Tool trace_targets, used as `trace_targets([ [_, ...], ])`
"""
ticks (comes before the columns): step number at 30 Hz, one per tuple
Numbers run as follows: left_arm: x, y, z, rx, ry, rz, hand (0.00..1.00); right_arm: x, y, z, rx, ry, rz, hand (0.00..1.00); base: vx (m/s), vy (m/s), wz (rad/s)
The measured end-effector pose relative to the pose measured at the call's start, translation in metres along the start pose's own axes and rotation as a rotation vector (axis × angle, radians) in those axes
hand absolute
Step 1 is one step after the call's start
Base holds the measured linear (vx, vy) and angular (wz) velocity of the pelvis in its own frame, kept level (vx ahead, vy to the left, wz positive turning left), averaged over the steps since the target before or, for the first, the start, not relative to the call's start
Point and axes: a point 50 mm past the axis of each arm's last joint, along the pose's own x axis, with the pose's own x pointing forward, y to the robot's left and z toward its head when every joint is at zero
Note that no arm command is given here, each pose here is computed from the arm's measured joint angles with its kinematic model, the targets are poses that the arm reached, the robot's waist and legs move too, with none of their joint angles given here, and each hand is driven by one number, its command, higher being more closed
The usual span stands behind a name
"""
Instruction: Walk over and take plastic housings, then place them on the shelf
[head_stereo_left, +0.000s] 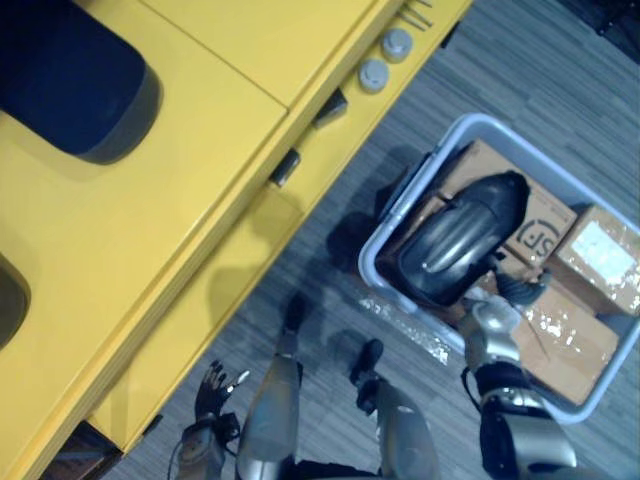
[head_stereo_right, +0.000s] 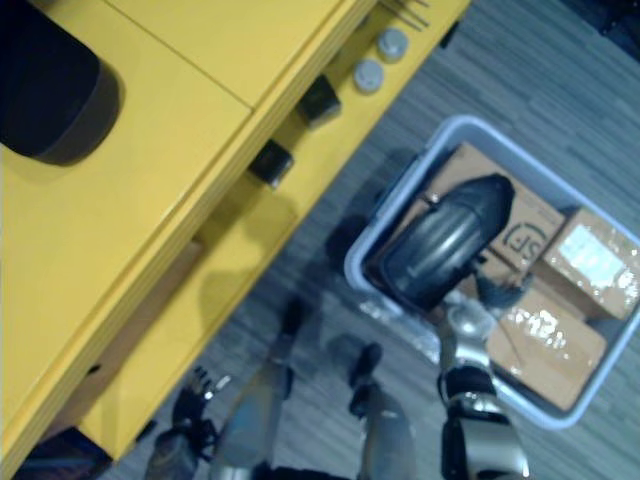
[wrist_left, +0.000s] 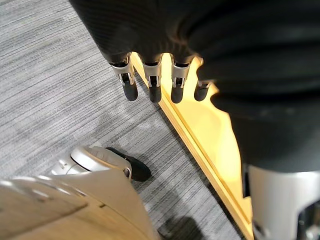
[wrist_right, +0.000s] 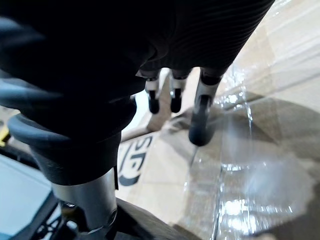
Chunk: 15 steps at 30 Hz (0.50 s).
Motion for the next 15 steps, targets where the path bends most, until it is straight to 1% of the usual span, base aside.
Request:
trace_targets([
  [7,0.003,-0.003,0.004,-0.002,-0.011,-0.008,0.0,0.012,-0.013,-0.001,-0.051,0.033,-0.046,1.0,0.0,-0.029,0.07],
  [14,0.003,-0.004,0.005,0.002,-0.013,-0.013,0.0,0.013,-0.011,-0.001,-0.06,0.03,-0.028,1.0,0.0,-0.005,-0.01],
  [15,0.003,-0.004,0.005,0.007,-0.013,-0.016,0.0,0.014,-0.012,-0.001,-0.082,0.026,-0.031,1.0,0.0,0.0,0.0],
])
